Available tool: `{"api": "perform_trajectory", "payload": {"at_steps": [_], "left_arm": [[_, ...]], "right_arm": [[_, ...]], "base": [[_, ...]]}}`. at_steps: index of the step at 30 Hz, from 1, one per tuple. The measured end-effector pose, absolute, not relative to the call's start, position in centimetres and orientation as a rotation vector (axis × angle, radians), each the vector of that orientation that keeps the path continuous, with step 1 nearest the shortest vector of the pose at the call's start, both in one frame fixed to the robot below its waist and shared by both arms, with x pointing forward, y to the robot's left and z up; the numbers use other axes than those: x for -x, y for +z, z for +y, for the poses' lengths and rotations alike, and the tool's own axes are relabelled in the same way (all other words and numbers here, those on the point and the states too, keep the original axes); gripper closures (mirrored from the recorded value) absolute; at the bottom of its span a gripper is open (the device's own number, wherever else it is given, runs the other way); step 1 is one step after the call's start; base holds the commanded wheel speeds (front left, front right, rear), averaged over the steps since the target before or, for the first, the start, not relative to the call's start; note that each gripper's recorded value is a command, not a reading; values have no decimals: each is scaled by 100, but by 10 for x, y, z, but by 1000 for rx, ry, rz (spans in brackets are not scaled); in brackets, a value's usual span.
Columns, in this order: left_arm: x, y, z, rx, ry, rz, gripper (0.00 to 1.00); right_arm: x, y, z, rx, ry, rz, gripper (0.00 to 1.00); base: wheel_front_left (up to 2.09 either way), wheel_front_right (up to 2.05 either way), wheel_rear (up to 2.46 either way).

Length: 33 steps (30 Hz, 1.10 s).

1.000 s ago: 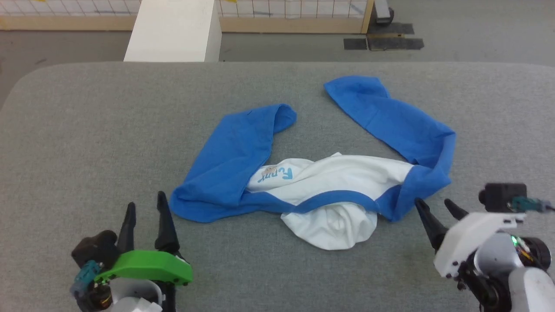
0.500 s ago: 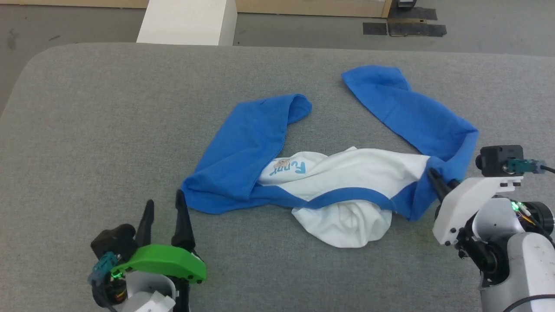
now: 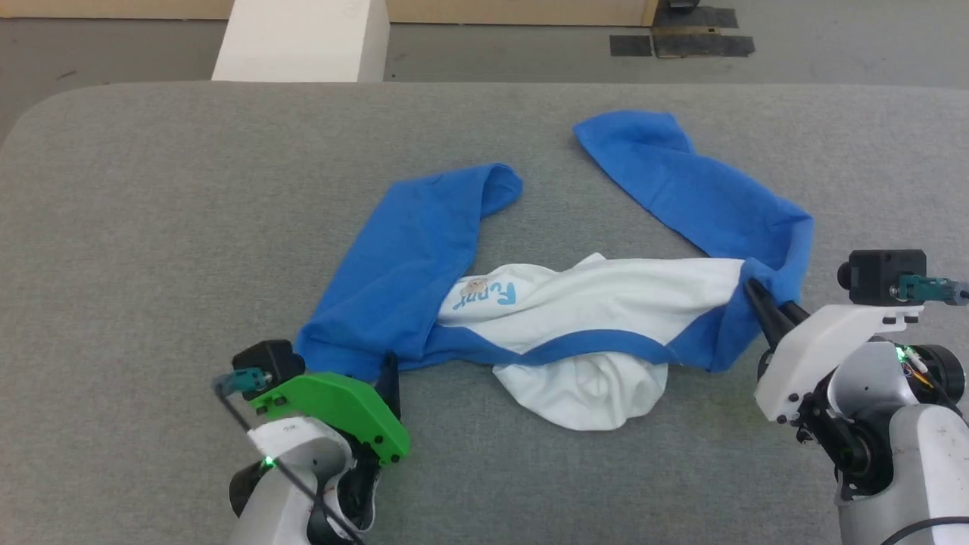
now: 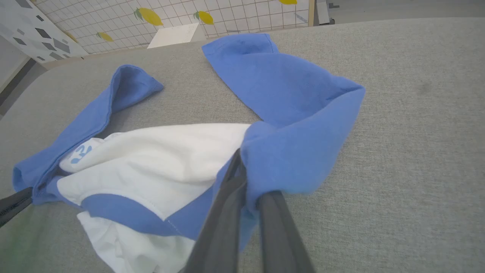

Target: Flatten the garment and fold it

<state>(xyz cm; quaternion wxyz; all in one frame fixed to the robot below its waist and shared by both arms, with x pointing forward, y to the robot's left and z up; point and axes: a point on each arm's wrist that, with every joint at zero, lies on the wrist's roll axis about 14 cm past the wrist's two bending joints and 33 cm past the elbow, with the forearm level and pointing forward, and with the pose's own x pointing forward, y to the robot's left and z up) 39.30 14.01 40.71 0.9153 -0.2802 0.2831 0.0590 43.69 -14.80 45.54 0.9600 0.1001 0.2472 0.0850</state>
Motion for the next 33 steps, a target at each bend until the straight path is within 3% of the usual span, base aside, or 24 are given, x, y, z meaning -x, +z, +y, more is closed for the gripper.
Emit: {"api": "perform_trajectory", "payload": {"at_steps": [6,14,15,16,26,33], "left_arm": [[-387,384,143,510,163,709,0],[-394,383,147,561,183,671,1],[-395,382,147,558,181,669,78],[-396,382,146,554,176,666,100],[-404,395,144,590,116,587,100],[-421,459,143,700,35,365,100]], "right_arm": [[-435,455,-155,-205,155,494,100],[-436,452,-156,-204,153,500,100],[-436,451,-155,-204,156,500,100],[-436,451,-154,-204,158,501,100],[-437,456,-155,-205,156,486,100],[-435,470,-161,-208,140,443,100]], "base": [[0,0,0],[0,0,0],[0,0,0],[0,0,0],[0,0,0],[0,0,0]]}}
